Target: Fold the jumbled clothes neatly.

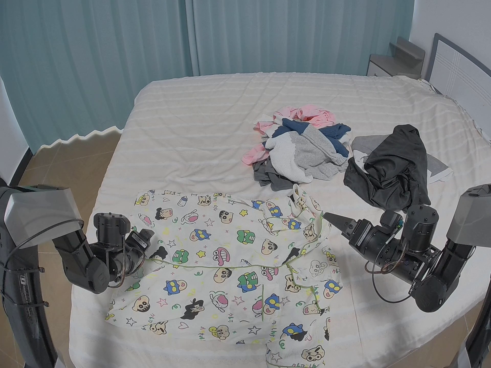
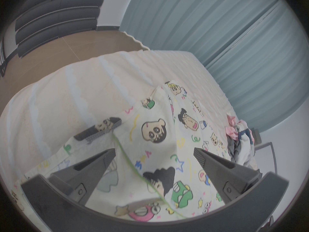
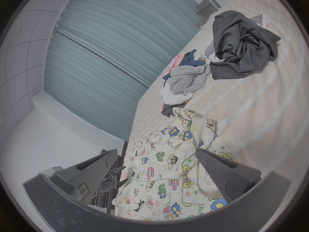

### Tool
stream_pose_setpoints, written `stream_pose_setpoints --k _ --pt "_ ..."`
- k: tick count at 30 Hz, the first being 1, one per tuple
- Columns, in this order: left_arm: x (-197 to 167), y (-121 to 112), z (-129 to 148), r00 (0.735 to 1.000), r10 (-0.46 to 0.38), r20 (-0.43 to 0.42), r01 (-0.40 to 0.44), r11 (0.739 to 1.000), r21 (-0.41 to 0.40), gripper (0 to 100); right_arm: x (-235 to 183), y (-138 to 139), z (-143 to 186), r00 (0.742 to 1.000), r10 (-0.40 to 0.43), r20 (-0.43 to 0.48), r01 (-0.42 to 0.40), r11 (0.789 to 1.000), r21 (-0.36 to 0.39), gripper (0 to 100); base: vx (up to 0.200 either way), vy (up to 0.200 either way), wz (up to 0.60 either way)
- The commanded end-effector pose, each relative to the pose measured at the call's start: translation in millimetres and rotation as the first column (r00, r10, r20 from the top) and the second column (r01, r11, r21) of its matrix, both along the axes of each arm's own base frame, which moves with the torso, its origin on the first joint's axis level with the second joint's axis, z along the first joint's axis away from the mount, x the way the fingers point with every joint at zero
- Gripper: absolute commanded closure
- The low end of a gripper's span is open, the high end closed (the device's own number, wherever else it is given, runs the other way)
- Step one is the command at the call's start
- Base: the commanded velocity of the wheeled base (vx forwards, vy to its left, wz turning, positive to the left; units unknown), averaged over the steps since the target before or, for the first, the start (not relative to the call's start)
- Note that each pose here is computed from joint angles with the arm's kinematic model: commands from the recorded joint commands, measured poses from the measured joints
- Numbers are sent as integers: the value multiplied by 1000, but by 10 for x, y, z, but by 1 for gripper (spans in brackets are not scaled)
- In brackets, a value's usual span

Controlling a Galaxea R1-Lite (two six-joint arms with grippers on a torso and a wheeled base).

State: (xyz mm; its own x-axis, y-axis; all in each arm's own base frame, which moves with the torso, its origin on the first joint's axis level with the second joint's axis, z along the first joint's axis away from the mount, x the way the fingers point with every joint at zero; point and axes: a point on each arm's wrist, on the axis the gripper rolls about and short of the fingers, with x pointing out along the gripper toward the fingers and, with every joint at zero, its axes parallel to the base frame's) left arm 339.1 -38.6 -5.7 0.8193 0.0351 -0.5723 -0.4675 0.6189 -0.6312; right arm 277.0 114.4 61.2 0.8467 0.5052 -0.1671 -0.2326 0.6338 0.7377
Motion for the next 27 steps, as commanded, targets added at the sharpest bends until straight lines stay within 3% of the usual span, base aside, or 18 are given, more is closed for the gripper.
stream_pose_setpoints --k 1,12,13,20,27 --pt "151 -10 -120 999 39 8 -40 999 25 0 -7 13 -8 1000 6 -2 -6 1000 -3 0 0 0 0" --pt "209 -6 -152 998 63 16 -63 997 35 0 -23 37 -2 1000 14 0 -14 1000 -3 0 0 0 0" --pt "213 -5 -149 997 70 19 -71 997 40 100 -23 37 -2 1000 14 0 -14 1000 -3 0 0 0 0" --pt "223 12 -145 990 137 38 -139 987 83 100 -25 40 3 1000 15 1 -15 1000 -2 0 0 0 0" --pt "254 80 -60 977 165 134 -175 982 70 100 -31 55 3 1000 9 2 -9 1000 -4 0 0 0 0"
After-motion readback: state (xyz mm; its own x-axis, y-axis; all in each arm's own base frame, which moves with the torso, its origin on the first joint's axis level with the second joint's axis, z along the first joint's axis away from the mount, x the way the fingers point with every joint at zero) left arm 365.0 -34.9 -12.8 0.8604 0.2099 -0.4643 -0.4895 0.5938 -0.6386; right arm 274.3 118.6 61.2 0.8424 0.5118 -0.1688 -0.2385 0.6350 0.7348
